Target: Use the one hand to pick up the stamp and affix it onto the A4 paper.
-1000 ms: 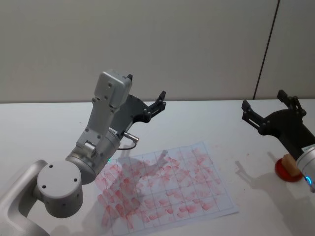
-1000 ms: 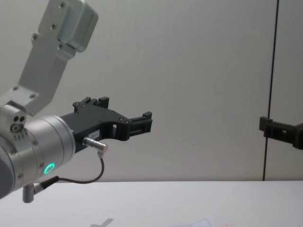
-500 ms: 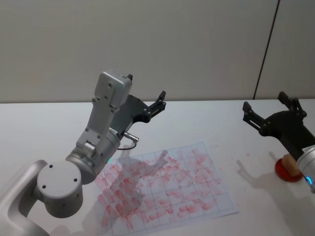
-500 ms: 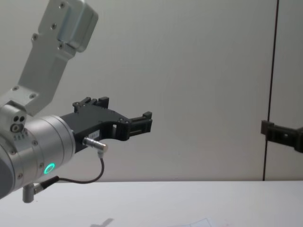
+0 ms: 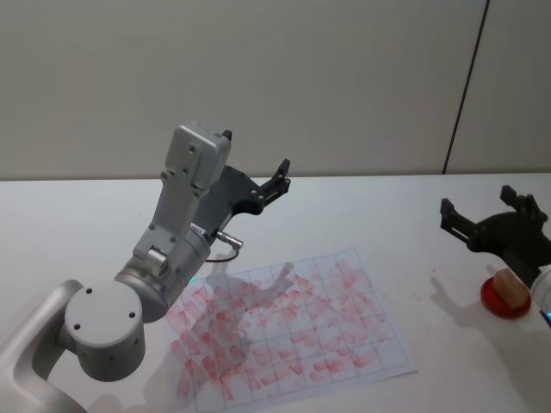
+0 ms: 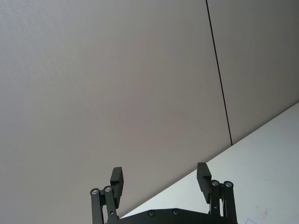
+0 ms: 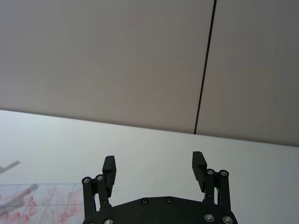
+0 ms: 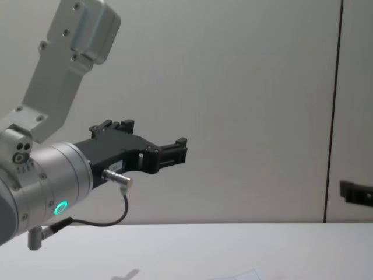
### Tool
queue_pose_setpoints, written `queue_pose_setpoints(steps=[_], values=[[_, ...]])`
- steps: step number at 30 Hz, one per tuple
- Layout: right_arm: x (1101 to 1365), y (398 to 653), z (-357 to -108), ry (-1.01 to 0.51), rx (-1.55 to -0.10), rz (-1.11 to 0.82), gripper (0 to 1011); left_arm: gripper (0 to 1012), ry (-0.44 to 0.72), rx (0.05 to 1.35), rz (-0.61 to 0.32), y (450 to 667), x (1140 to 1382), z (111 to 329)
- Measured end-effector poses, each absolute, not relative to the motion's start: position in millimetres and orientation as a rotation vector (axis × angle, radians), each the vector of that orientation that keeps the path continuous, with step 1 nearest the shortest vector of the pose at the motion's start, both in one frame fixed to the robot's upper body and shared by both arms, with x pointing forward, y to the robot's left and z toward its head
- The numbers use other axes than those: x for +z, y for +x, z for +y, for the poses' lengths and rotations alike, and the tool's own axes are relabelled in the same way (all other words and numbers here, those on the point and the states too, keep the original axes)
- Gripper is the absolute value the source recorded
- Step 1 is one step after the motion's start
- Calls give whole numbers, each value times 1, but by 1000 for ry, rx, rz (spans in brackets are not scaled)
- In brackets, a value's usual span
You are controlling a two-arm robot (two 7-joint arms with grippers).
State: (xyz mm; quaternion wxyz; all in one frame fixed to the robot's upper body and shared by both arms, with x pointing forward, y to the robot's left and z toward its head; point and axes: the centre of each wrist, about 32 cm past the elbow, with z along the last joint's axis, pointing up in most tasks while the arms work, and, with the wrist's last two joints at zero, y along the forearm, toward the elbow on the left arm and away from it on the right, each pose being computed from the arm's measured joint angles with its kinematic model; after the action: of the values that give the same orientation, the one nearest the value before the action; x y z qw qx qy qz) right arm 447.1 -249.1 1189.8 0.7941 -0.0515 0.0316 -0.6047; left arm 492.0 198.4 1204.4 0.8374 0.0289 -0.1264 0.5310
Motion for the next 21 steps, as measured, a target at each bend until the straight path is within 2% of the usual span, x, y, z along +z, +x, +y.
queue_pose_setpoints(steps=[21], values=[[1185,448,-270,-326,-1370,226,1001,1001,61,1124,-268,492,1204,198]])
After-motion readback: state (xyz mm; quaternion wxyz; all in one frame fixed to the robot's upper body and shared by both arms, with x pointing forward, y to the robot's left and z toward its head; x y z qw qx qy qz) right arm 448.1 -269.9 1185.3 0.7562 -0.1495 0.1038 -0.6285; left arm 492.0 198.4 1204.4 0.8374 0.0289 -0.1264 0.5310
